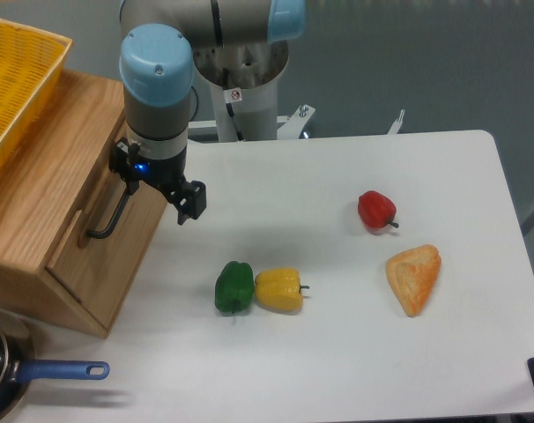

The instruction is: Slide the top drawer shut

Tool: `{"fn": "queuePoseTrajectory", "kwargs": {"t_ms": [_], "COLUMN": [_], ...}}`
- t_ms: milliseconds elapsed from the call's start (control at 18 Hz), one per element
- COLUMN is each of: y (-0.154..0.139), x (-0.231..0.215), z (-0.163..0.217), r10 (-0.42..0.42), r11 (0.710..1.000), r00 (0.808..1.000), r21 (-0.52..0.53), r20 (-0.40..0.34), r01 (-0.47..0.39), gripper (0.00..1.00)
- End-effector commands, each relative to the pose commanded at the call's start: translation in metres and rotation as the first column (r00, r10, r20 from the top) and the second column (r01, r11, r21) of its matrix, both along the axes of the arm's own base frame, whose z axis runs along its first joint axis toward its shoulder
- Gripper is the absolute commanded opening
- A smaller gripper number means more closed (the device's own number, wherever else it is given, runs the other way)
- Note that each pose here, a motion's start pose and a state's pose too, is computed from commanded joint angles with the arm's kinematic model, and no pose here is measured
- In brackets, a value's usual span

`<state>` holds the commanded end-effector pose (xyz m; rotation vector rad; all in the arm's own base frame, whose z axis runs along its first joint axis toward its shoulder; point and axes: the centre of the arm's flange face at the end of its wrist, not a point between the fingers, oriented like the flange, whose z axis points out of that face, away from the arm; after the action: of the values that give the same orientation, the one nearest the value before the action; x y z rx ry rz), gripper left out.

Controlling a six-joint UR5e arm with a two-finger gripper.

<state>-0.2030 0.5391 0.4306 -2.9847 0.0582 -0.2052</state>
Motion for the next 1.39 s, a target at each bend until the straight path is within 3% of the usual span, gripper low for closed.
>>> {"fn": "queuePoseTrajectory", "kwargs": {"t_ms": [389, 500, 611, 778, 1056, 1389], "y": [-0.008, -0.015, -0.023, -0.039, -0.054, -0.082], "x": [-0.029, -0.045, -0.06, -0.087, -0.13, -0.181], "z": [0.005, 0.009, 0.01, 0.008, 0.003, -0.017], "r10": [0.01, -0.03, -0.13, -0.307, -0.411, -0.616], "r11": [1.0, 0.999, 0.991, 0.952, 0.91, 0.787], "r00": [0.999, 0.998, 0.988, 0.939, 0.885, 0.755], "r21": [0.006, 0.021, 0.02, -0.029, -0.045, -0.167], "r20": [-0.032, -0.05, -0.087, -0.155, -0.219, -0.224], "r01": [-0.009, 0.031, 0.132, 0.306, 0.412, 0.593], "gripper": [1.0, 1.0, 1.0, 1.0, 1.0, 1.0]}}
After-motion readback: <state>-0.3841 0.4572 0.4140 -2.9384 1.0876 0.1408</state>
